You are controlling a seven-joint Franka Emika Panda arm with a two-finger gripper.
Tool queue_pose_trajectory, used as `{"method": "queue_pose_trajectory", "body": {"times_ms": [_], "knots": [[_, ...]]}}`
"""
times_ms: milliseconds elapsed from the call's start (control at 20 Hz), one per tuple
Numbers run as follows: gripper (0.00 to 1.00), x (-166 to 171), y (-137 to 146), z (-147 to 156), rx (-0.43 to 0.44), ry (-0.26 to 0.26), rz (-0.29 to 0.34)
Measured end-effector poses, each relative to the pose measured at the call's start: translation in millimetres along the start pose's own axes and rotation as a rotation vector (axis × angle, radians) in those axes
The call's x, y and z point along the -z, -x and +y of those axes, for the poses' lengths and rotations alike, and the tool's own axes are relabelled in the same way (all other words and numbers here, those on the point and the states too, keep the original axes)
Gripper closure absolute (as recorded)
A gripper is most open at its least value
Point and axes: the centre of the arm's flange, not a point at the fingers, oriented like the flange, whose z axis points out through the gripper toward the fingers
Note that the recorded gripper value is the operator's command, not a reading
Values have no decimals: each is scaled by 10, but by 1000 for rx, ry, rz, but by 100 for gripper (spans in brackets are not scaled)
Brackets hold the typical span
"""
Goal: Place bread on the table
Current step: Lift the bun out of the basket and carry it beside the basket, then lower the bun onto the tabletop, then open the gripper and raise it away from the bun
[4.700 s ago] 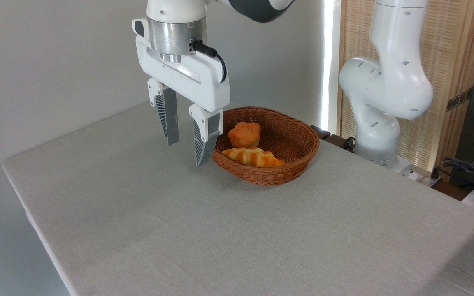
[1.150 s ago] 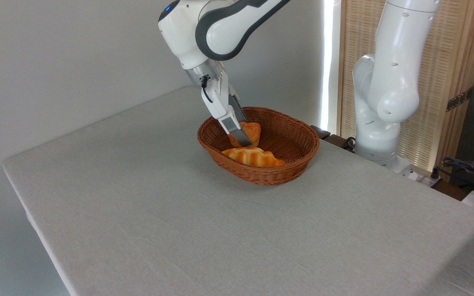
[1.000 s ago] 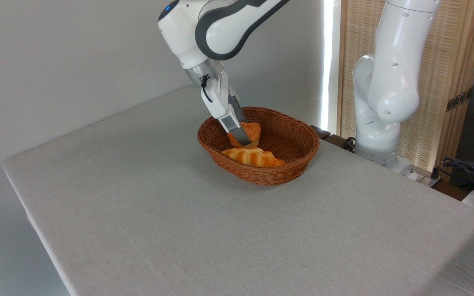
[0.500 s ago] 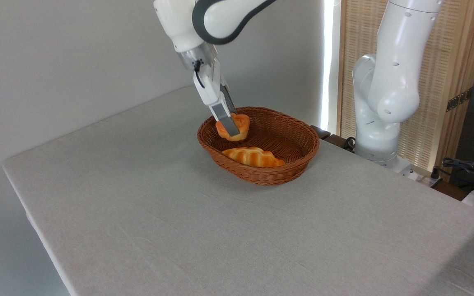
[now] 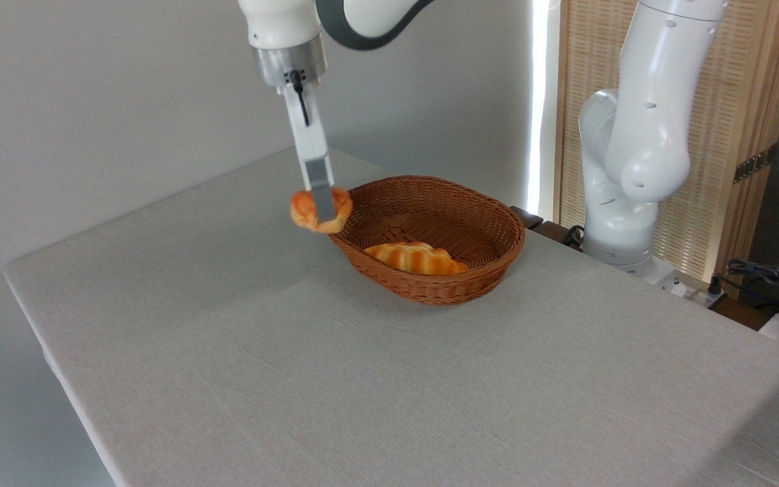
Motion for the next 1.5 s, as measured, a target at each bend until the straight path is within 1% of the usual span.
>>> {"method": "queue_pose_trajectory", "body": {"times_ms": [100, 150, 200, 250, 300, 400, 500, 900, 950, 1050, 1150, 1250, 1300, 1400, 1500], "knots": [[39, -156, -76, -168, 25, -33, 20], [32, -256, -129, -243, 47, -48, 28], [18, -361, -183, -312, 70, -63, 34], [8, -480, -237, -377, 96, -76, 38], [0, -590, -282, -427, 114, -84, 38], [0, -814, -368, -490, 132, -90, 29], [0, -943, -424, -516, 132, -92, 21], [0, -849, -445, -583, 140, -108, 37], [0, -817, -448, -592, 146, -112, 43], [0, -684, -435, -622, 193, -126, 66], [0, -419, -322, -732, 291, -150, 112], [0, -106, -102, -878, 376, -161, 145], [0, 51, 37, -957, 408, -157, 147], [0, 340, 306, -1108, 458, -150, 137], [0, 558, 583, -1249, 504, -146, 109]]}}
